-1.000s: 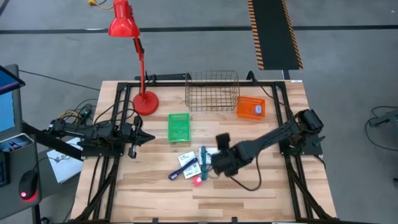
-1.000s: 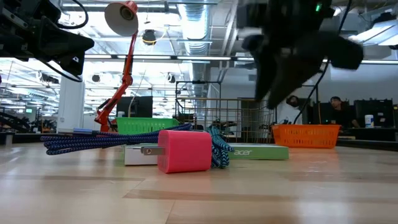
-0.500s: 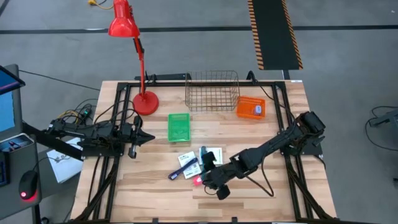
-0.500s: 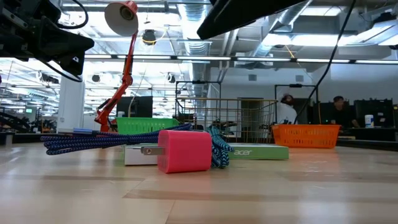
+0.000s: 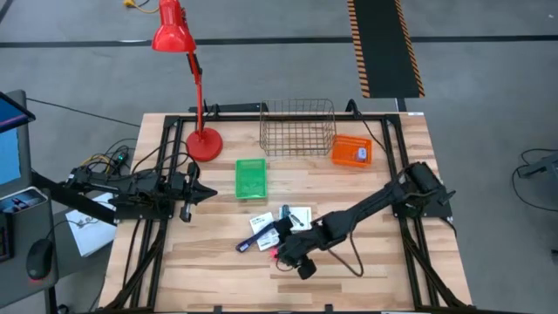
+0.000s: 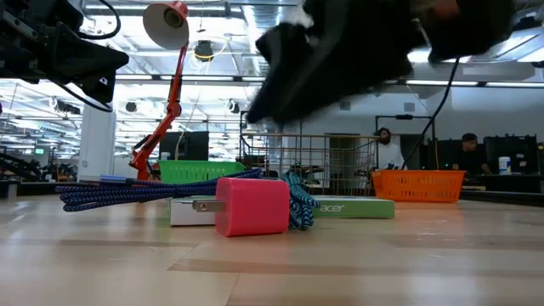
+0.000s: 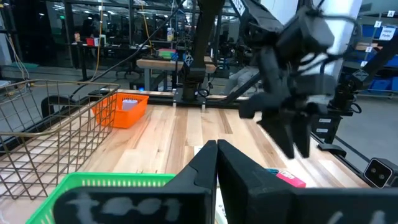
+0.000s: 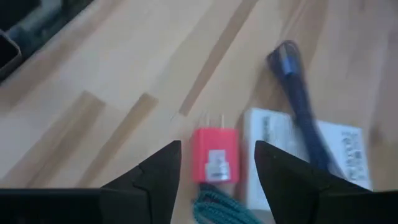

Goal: Pick and place items into bin
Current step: Put the pink charger adapter into the orange basket

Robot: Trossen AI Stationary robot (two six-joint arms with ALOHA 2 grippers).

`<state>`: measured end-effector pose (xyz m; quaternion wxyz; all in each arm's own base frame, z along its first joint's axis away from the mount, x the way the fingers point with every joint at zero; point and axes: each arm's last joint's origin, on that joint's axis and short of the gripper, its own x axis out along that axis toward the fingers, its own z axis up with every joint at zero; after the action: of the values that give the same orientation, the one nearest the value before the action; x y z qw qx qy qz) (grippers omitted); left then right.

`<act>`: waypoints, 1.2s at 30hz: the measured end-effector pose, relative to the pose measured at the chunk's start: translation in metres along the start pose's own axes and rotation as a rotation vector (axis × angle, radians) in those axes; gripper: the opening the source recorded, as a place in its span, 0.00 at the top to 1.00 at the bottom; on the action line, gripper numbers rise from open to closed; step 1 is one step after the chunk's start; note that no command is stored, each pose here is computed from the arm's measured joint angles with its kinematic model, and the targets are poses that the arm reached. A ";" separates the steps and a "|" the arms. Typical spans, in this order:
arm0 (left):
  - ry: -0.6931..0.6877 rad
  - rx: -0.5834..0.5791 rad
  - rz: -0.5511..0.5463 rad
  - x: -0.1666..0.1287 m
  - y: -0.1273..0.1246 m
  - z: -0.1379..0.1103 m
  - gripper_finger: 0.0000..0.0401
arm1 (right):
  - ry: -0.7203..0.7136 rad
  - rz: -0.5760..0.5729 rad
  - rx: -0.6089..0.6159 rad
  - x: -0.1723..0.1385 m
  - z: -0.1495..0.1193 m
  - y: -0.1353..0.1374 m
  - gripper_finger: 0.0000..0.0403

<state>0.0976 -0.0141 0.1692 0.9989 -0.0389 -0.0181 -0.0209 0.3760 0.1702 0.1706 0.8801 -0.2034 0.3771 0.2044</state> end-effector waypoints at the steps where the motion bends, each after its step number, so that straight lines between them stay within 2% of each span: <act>1: 0.001 0.000 0.000 0.000 0.000 0.000 1.00 | 0.000 0.002 -0.002 0.004 -0.001 0.001 0.51; 15: 0.001 0.000 0.000 0.000 0.000 0.000 1.00 | 0.013 0.002 -0.024 0.010 -0.004 0.001 0.51; 19: 0.000 0.000 0.000 0.000 0.000 0.000 1.00 | 0.052 0.015 -0.033 0.022 -0.013 0.004 0.52; 22: 0.000 0.000 0.000 0.000 0.000 0.000 1.00 | 0.011 0.012 -0.033 0.031 -0.010 0.004 0.52; 24: 0.000 0.000 0.000 0.000 0.000 0.000 1.00 | 0.073 0.010 -0.041 0.035 -0.020 0.007 0.51; 26: 0.001 0.000 0.000 0.000 0.000 0.000 1.00 | 0.060 0.011 -0.039 0.041 -0.021 0.006 0.51; 36: 0.000 0.000 0.000 0.000 0.000 0.000 1.00 | 0.087 0.011 -0.015 0.050 -0.029 0.000 0.54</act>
<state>0.0976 -0.0141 0.1693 0.9989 -0.0391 -0.0180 -0.0209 0.3910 0.1657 0.1146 0.8602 -0.2167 0.4145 0.2030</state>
